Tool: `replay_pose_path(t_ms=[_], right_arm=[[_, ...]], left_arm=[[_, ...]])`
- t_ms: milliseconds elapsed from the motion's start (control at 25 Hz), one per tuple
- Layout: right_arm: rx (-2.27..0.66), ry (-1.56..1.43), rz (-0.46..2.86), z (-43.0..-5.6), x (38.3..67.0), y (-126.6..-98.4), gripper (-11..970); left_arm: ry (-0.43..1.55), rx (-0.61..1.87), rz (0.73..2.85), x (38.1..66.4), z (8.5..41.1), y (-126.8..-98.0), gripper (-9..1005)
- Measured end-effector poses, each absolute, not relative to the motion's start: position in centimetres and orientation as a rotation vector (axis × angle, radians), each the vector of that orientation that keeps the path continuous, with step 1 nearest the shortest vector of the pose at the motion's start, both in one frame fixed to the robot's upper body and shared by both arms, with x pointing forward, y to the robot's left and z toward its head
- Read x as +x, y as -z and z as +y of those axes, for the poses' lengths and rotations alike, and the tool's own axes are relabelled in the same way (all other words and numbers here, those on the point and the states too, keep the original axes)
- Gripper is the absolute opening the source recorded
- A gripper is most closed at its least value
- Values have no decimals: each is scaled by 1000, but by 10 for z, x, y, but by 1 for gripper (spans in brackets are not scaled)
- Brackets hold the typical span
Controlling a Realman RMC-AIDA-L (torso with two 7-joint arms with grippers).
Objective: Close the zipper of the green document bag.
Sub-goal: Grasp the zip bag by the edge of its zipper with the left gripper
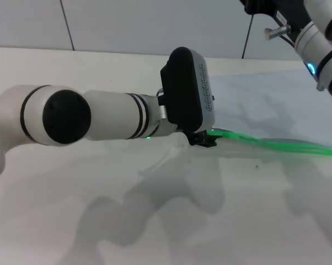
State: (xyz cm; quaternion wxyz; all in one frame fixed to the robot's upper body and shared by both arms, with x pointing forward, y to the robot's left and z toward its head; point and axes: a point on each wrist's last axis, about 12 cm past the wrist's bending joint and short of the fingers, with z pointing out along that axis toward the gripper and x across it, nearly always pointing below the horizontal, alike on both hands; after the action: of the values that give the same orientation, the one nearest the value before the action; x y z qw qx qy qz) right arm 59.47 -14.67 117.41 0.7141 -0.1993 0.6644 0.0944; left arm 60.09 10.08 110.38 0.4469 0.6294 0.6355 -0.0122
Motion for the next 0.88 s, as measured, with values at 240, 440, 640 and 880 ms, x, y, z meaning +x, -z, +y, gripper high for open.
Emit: replay_pose_path(t_ms=[240,440,640,880], right_arm=[[-443,-210,1471,-146,595,-1174,669],[-442,-213,1467,-146,594,-1176,669],[-442,-216,1463,-145,594,-1177,668],[-442,-217,1463,-145,593,-1177,659]], left_arm=[[36,1561,1586,603,100,-1102,859],[50,1567,1595,603,99,-1100,816],[50,1569,1594,603,98,-1099,773],[49,1568,1594,604,98,-1099,722]])
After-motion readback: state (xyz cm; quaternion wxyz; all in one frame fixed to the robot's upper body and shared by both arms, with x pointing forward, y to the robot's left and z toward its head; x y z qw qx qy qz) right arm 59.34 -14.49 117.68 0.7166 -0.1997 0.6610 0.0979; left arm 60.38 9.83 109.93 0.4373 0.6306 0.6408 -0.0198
